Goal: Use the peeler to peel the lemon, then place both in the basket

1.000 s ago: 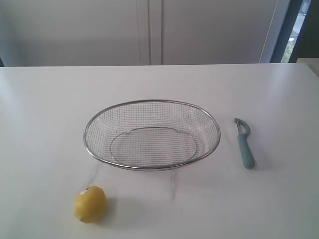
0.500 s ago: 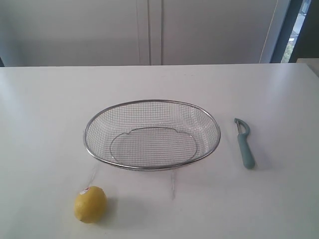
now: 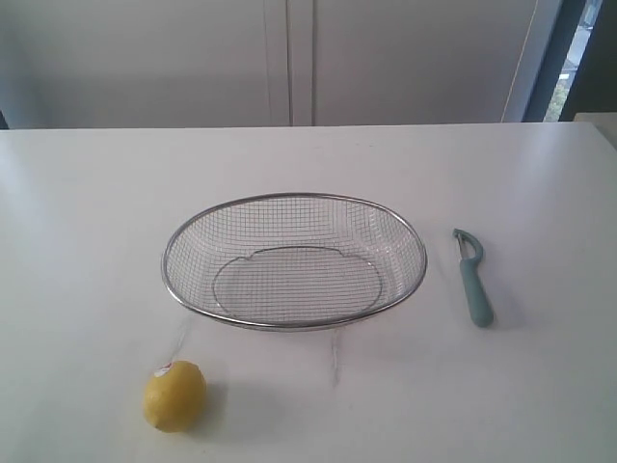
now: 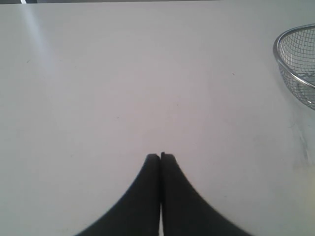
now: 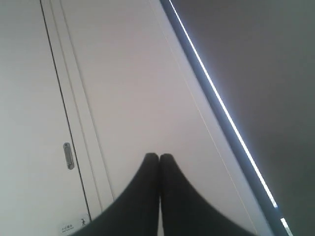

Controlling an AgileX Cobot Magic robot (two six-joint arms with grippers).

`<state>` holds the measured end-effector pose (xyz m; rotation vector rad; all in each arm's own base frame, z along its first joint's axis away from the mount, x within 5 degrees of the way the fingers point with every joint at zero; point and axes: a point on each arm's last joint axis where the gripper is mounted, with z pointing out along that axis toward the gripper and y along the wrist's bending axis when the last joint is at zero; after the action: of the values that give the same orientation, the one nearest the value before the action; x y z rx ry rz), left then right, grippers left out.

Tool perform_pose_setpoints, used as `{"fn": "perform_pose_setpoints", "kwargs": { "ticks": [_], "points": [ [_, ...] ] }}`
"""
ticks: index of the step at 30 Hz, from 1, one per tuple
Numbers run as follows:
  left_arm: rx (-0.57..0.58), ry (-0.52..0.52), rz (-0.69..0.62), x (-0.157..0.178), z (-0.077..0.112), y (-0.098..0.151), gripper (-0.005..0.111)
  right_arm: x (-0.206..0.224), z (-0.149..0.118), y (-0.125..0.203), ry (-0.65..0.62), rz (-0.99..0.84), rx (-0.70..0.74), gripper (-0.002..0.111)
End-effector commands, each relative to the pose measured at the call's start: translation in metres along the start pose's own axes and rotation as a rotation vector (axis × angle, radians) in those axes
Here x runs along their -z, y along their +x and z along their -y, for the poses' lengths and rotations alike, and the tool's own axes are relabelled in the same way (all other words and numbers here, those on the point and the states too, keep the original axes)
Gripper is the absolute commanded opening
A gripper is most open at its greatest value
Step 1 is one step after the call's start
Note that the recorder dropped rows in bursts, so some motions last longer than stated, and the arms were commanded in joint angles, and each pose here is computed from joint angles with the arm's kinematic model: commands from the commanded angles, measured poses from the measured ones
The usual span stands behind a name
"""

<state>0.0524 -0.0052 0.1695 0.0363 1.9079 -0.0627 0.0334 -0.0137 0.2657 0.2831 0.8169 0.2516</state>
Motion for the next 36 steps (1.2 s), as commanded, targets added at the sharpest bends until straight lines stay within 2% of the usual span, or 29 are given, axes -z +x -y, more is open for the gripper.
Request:
{"fn": "perform_pose_setpoints", "kwargs": {
  "ticks": [1, 8, 16, 32, 36],
  "points": [
    [-0.001, 0.001, 0.001, 0.000, 0.000, 0.001, 0.000, -0.003, -0.002, -0.008, 0.003, 0.037, -0.016, 0.000],
    [-0.001, 0.001, 0.001, 0.000, 0.000, 0.001, 0.000, -0.025, -0.010, -0.024, 0.003, 0.049, -0.015, 0.000],
    [-0.001, 0.001, 0.001, 0.000, 0.000, 0.001, 0.000, -0.068, -0.022, -0.014, -0.009, -0.180, 0.075, 0.000],
    [-0.001, 0.001, 0.001, 0.000, 0.000, 0.001, 0.000, -0.145, -0.023, 0.049, 0.102, -0.947, 0.178, 0.000],
    [-0.001, 0.001, 0.001, 0.000, 0.000, 0.001, 0.000, -0.161, -0.023, 0.065, 0.111, -1.194, 0.226, 0.000]
  ]
}}
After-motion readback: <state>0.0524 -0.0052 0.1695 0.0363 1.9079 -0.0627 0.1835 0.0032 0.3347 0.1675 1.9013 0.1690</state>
